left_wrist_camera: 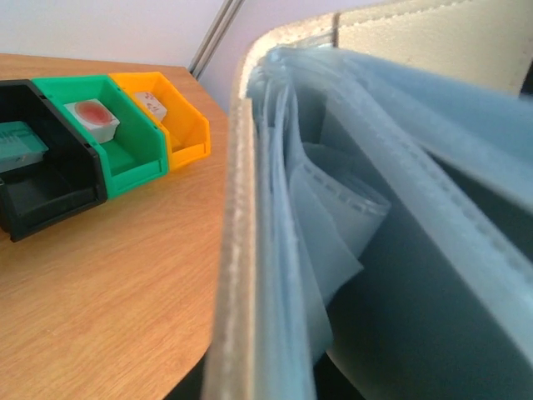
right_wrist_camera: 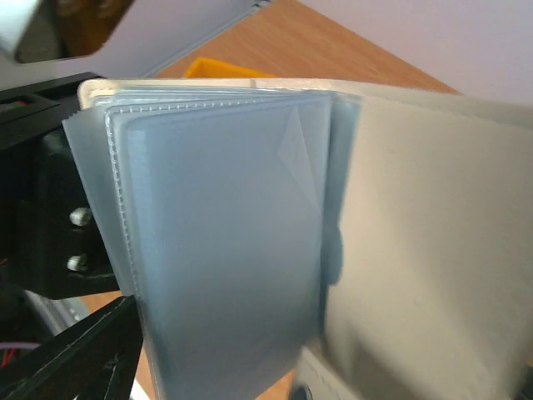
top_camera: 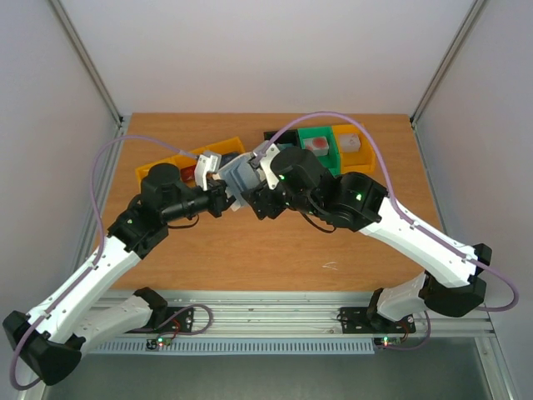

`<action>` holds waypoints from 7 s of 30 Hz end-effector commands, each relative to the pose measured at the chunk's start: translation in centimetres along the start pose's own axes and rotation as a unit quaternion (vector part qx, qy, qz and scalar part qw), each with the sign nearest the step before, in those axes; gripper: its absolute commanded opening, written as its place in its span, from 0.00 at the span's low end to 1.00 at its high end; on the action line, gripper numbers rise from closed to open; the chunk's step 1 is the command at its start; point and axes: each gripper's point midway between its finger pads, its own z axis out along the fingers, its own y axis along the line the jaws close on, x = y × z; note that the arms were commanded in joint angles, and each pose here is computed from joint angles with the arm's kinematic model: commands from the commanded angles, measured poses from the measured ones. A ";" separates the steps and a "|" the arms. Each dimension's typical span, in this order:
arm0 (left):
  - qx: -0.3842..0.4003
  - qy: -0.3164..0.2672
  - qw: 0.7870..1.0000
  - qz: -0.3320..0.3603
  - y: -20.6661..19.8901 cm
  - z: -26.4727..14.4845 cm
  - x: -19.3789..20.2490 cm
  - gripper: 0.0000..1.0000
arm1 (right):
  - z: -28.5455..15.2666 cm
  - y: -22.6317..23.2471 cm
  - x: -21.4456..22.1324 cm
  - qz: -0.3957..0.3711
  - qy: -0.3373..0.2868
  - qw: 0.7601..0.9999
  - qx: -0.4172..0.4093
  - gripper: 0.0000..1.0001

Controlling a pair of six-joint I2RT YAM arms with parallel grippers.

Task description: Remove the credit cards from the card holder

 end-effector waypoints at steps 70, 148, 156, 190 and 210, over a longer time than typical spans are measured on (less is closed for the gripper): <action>0.090 0.042 0.992 0.081 -3.4 -1.3 2.5 0.00 | -3.3 -3.2 2.1 0.142 0.028 0.968 -0.207 0.47; 0.152 0.016 0.982 0.106 -5.8 -1.0 2.3 0.19 | -5.7 -2.6 2.2 0.147 0.006 0.954 -0.262 0.01; 0.199 0.018 0.972 0.121 -6.9 -2.9 3.8 0.75 | -6.5 -2.6 1.7 0.147 0.004 0.954 -0.260 0.01; -0.244 0.182 0.897 0.320 10.5 -0.6 4.7 0.00 | -5.1 -5.9 5.9 0.193 0.076 0.974 -0.096 0.24; 0.250 -0.017 0.943 0.218 -9.1 -3.1 2.4 0.00 | -4.4 1.2 1.5 0.131 -0.020 0.938 -0.321 0.19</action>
